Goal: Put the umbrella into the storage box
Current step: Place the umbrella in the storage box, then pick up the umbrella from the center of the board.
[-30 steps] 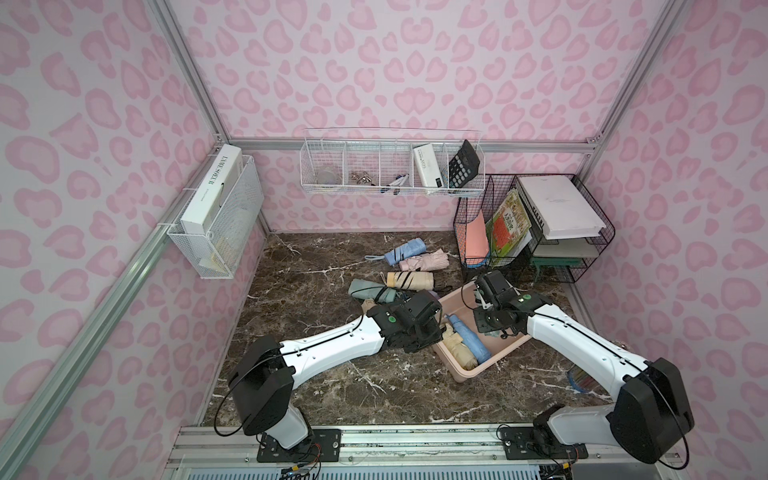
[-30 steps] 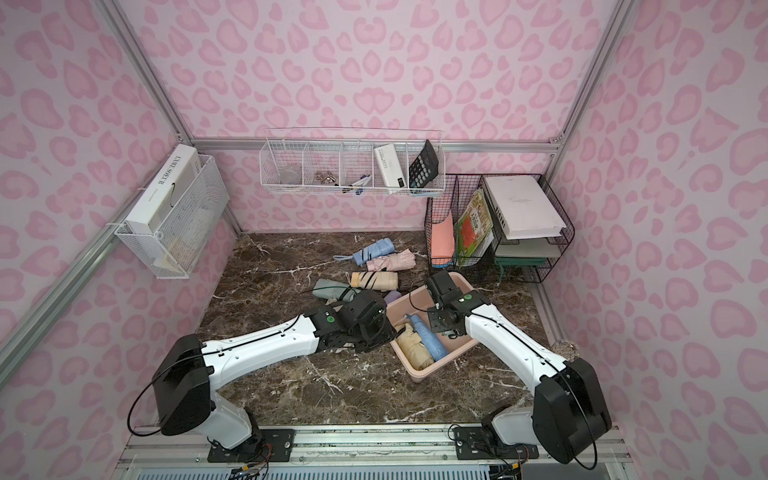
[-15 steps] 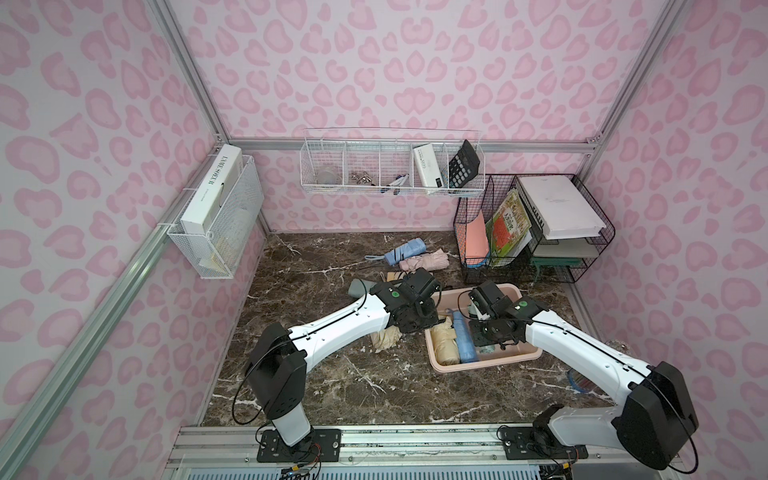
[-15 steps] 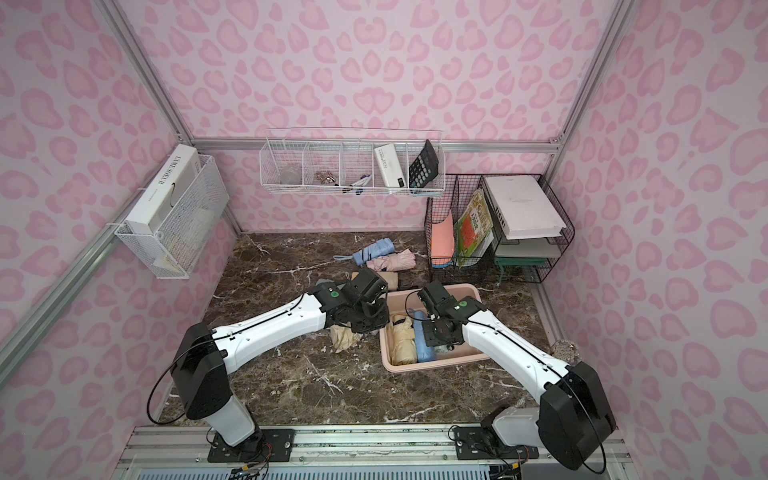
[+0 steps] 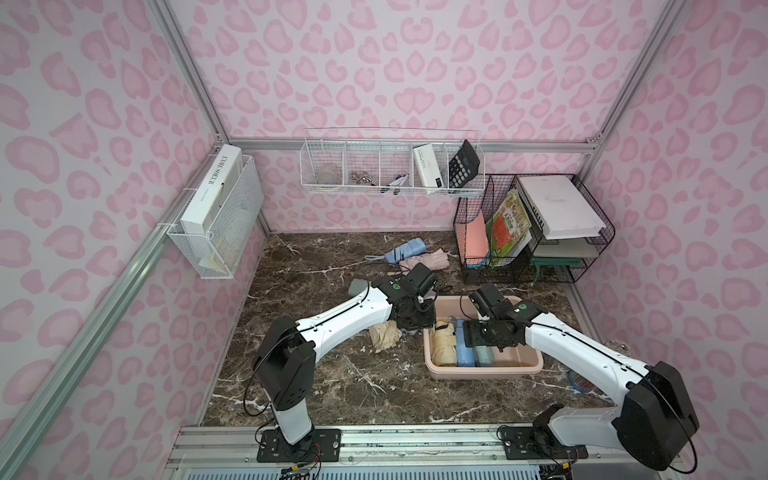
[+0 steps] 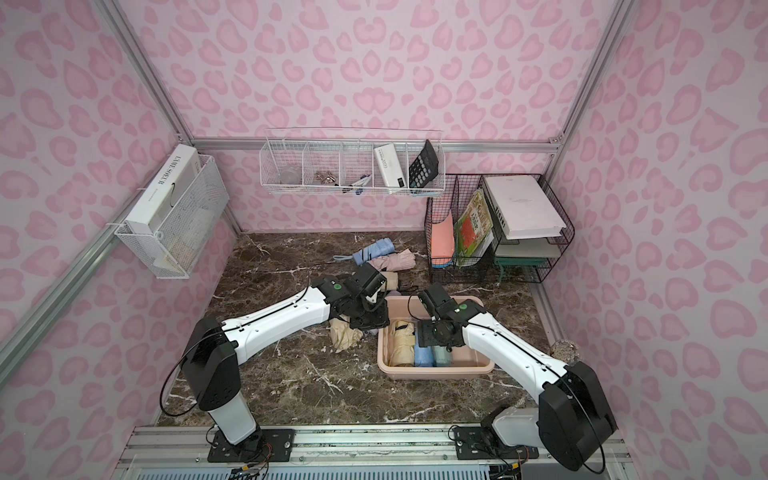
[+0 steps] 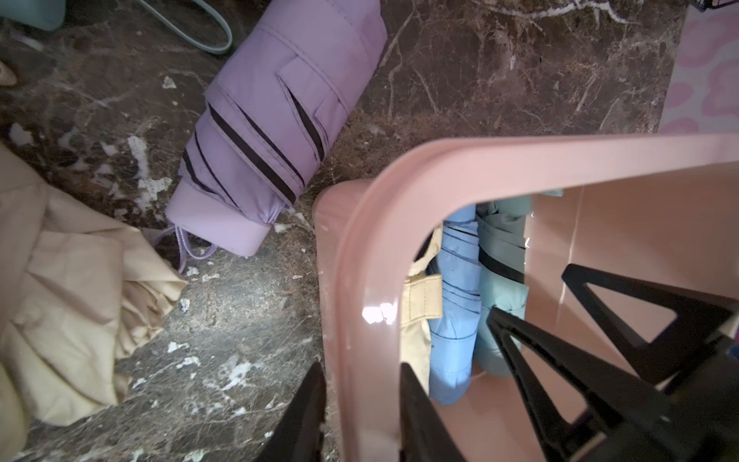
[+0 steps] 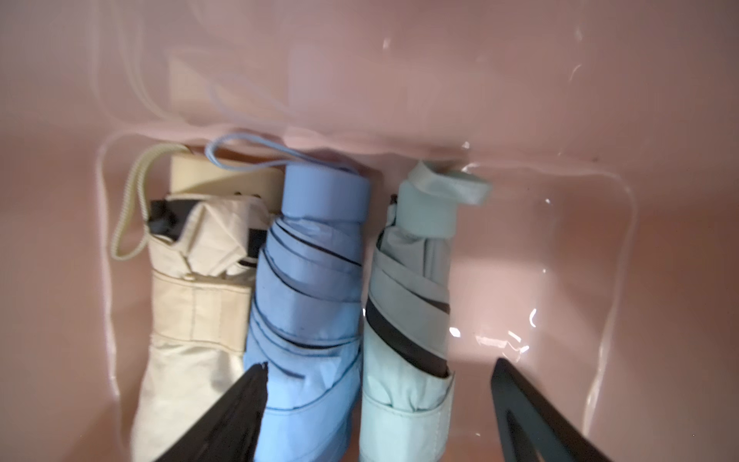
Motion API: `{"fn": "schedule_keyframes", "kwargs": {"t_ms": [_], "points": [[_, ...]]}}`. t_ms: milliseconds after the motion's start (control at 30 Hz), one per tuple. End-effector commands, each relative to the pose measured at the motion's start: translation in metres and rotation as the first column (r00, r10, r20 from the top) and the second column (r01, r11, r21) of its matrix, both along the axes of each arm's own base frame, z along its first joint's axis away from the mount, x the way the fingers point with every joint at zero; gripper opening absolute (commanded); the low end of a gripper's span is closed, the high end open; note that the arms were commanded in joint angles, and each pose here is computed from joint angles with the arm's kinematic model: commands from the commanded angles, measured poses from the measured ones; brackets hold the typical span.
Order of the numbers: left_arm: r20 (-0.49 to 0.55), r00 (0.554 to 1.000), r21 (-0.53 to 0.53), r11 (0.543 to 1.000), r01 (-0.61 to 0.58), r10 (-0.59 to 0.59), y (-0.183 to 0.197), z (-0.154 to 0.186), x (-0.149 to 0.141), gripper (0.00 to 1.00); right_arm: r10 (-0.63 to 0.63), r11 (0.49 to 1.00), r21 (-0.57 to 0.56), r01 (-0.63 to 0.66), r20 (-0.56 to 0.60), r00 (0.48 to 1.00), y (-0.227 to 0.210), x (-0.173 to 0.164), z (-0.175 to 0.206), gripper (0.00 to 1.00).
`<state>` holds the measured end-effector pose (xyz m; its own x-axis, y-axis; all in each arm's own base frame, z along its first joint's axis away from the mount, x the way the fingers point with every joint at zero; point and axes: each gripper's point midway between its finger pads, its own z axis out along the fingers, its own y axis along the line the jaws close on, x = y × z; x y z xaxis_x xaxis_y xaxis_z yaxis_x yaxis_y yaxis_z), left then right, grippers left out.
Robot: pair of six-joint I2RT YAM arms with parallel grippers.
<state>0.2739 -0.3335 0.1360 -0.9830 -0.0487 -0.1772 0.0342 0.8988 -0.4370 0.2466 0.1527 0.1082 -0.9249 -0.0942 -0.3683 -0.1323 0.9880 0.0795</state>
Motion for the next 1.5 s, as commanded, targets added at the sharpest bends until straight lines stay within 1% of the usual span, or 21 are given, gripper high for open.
{"fn": "schedule_keyframes", "kwargs": {"t_ms": [0, 133, 167, 200, 267, 300, 333, 367, 400, 467, 567, 633, 700, 800, 933, 1033, 1133, 1200, 1300, 1467], "points": [[0.0, 1.0, -0.019, 1.0, 0.012, -0.012, 0.0, 0.006, -0.001, 0.42, -0.03, 0.999, 0.03, 0.028, 0.071, 0.997, 0.0, 0.009, 0.029, 0.82], [0.058, 0.998, -0.032, 0.999, -0.018, 0.02, 0.01, 0.027, 0.006, 0.6, 0.055, 0.983, 0.162, -0.09, 0.21, 0.976, 0.026, 0.021, 0.081, 0.81], [0.098, 0.995, -0.052, 0.998, -0.029, 0.034, 0.011, 0.046, 0.011, 0.63, 0.065, 0.973, 0.199, -0.118, 0.257, 0.964, 0.033, 0.025, 0.094, 0.81], [0.119, 0.992, -0.049, 0.998, -0.043, 0.048, 0.016, 0.053, 0.013, 0.66, 0.082, 0.959, 0.235, -0.158, 0.304, 0.949, 0.041, 0.028, 0.108, 0.81], [0.158, 0.984, -0.025, 0.996, -0.085, 0.088, 0.035, 0.066, 0.013, 0.72, 0.126, 0.917, 0.3, -0.265, 0.412, 0.903, 0.06, 0.034, 0.135, 0.81], [0.172, 0.978, -0.005, 0.993, -0.116, 0.115, 0.045, 0.069, 0.013, 0.74, 0.148, 0.894, 0.318, -0.316, 0.455, 0.878, 0.069, 0.035, 0.146, 0.81], [0.193, 0.971, 0.015, 0.989, -0.148, 0.142, 0.057, 0.074, 0.012, 0.78, 0.178, 0.864, 0.332, -0.378, 0.5, 0.848, 0.08, 0.036, 0.155, 0.81], [0.207, 0.964, 0.062, 0.981, -0.186, 0.17, 0.073, 0.069, 0.009, 0.82, 0.207, 0.836, 0.339, -0.431, 0.533, 0.821, 0.09, 0.036, 0.162, 0.81], [0.23, 0.956, 0.096, 0.974, -0.208, 0.181, 0.086, 0.066, 0.007, 0.86, 0.231, 0.816, 0.34, -0.468, 0.551, 0.802, 0.099, 0.036, 0.165, 0.81], [0.247, 0.948, 0.142, 0.96, -0.24, 0.2, 0.107, 0.059, 0.001, 0.93, 0.268, 0.788, 0.342, -0.513, 0.559, 0.785, 0.112, 0.036, 0.163, 0.81], [0.207, 0.942, 0.215, 0.927, -0.307, 0.264, 0.141, 0.04, -0.01, 0.98, 0.336, 0.757, 0.327, -0.566, 0.547, 0.767, 0.131, 0.038, 0.153, 0.81], [0.174, 0.932, 0.242, 0.904, -0.353, 0.318, 0.16, 0.026, -0.014, 0.98, 0.394, 0.738, 0.3, -0.604, 0.535, 0.748, 0.147, 0.039, 0.146, 0.82], [0.149, 0.91, 0.24, 0.879, -0.412, 0.386, 0.178, 0.017, -0.015, 0.99, 0.46, 0.709, 0.281, -0.647, 0.511, 0.726, 0.172, 0.038, 0.136, 0.83], [0.167, 0.87, 0.236, 0.838, -0.492, 0.464, 0.208, 0.018, -0.015, 0.98, 0.541, 0.689, 0.247, -0.681, 0.451, 0.71, 0.209, 0.036, 0.114, 0.84], [0.198, 0.808, 0.258, 0.766, -0.589, 0.555, 0.255, 0.022, -0.024, 0.98, 0.584, 0.703, 0.223, -0.675, 0.361, 0.727, 0.246, 0.04, 0.085, 0.86], [0.221, 0.771, 0.269, 0.723, -0.636, 0.597, 0.282, 0.026, -0.036, 0.98, 0.582, 0.738, 0.219, -0.639, 0.272, 0.766, 0.264, 0.044, 0.053, 0.88], [0.232, 0.736, 0.276, 0.683, -0.676, 0.635, 0.301, 0.029, -0.05, 0.98, 0.582, 0.765, 0.179, -0.618, 0.22, 0.783, 0.278, 0.048, 0.024, 0.9], [0.236, 0.723, 0.278, 0.668, -0.691, 0.65, 0.308, 0.031, -0.059, 0.98, 0.583, 0.781, 0.138, -0.609, 0.191, 0.79, 0.286, 0.051, 0.007, 0.92], [0.24, 0.711, 0.27, 0.658, -0.703, 0.661, 0.312, 0.033, -0.068, 0.98, 0.574, 0.799, 0.11, -0.591, 0.151, 0.805, 0.293, 0.055, -0.012, 0.93], [0.241, 0.701, 0.265, 0.65, -0.713, 0.671, 0.318, 0.034, -0.081, 0.98, 0.582, 0.803, 0.076, -0.591, 0.113, 0.805, 0.305, 0.055, -0.039, 0.92]]}}
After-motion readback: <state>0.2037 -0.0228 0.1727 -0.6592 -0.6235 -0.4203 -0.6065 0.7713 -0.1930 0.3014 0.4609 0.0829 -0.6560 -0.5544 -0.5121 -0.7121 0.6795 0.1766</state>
